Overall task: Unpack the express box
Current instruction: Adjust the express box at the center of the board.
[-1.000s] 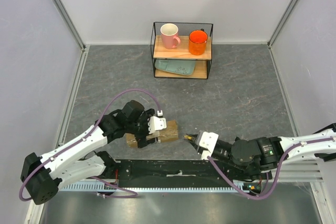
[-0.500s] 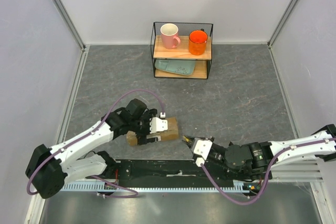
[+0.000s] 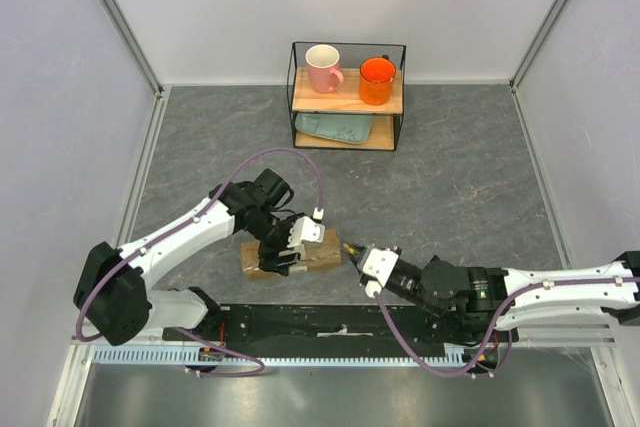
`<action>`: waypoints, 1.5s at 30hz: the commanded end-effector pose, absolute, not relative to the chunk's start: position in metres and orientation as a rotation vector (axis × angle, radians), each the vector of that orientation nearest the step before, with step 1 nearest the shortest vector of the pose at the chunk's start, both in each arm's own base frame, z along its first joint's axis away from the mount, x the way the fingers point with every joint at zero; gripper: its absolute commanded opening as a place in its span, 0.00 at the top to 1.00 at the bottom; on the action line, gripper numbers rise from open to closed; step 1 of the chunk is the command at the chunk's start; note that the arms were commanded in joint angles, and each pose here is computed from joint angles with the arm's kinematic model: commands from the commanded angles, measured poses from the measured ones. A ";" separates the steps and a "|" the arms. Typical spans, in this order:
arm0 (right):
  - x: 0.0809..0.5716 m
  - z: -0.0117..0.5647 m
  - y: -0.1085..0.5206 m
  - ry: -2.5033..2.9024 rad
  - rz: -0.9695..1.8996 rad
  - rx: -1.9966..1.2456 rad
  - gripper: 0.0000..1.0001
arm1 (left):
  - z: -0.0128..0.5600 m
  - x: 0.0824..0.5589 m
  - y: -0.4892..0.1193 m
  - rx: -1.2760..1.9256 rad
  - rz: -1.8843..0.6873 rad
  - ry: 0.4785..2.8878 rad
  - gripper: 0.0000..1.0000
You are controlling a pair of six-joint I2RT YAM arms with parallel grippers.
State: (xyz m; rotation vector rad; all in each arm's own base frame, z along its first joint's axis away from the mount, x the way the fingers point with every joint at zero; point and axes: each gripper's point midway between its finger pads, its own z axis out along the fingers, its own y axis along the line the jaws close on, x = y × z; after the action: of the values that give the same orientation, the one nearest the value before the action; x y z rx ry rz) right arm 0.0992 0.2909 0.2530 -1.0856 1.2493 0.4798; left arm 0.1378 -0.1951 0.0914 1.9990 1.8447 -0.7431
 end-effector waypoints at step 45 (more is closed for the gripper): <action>0.210 0.289 0.290 1.391 0.719 -0.809 1.00 | 0.096 0.153 -0.178 1.692 -0.593 1.848 0.01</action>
State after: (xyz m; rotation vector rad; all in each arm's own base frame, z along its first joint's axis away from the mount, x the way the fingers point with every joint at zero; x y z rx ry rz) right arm 0.2183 0.2871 0.2550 -0.8130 1.4561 0.6640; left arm 0.1424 -0.1735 0.1012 1.6969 1.8803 -0.6282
